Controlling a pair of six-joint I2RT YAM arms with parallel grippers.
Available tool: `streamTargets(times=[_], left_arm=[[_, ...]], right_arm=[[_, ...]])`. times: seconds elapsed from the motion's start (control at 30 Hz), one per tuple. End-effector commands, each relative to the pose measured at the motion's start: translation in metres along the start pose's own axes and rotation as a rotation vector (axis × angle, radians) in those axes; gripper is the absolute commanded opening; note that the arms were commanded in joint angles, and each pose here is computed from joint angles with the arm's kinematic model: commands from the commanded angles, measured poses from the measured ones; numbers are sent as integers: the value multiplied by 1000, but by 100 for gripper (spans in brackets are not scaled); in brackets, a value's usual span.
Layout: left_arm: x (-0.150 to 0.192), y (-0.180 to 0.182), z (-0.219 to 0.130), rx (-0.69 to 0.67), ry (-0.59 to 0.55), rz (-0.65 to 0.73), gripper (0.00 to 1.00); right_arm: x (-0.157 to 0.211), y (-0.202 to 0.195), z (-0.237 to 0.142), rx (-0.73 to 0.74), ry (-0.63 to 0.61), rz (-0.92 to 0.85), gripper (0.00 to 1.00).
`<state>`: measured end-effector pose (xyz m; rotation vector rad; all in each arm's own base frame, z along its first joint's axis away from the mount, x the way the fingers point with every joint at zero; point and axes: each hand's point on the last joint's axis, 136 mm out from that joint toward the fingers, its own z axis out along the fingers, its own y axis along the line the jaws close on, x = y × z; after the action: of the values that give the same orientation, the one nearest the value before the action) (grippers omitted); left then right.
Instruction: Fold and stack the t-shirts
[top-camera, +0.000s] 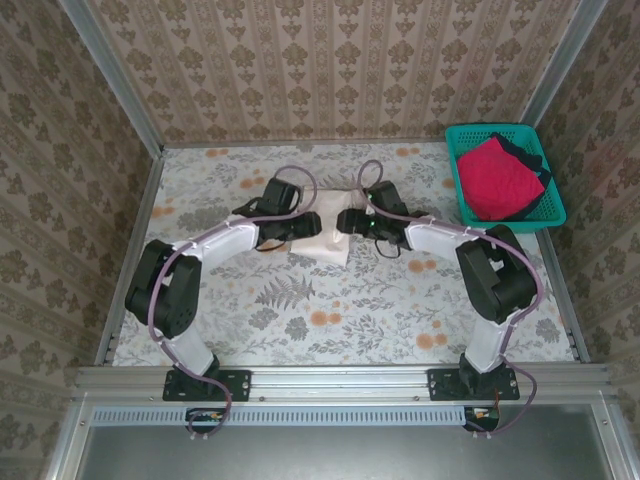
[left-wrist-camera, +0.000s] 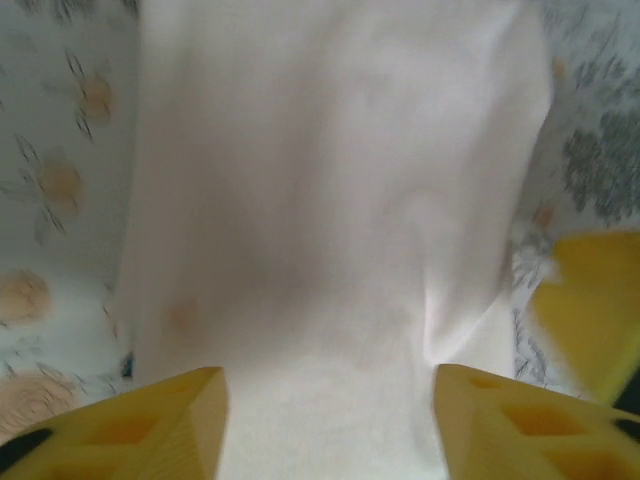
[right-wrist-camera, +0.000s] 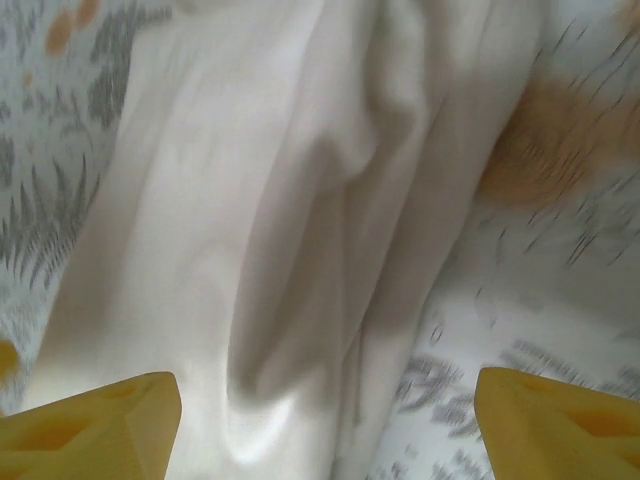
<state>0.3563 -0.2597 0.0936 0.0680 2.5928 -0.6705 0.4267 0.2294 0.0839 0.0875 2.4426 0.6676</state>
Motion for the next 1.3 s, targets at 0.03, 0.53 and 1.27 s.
streamTargets(times=[0.03, 0.53, 1.27], left_arm=[[9, 3, 5, 22, -3, -55, 44], [35, 24, 26, -10, 54, -104, 43], [-7, -26, -3, 15, -71, 68, 70]], right_arm=[[-48, -2, 14, 36, -71, -5, 77], [-59, -52, 65, 188, 20, 48, 25], [-110, -44, -14, 107, -185, 23, 72]])
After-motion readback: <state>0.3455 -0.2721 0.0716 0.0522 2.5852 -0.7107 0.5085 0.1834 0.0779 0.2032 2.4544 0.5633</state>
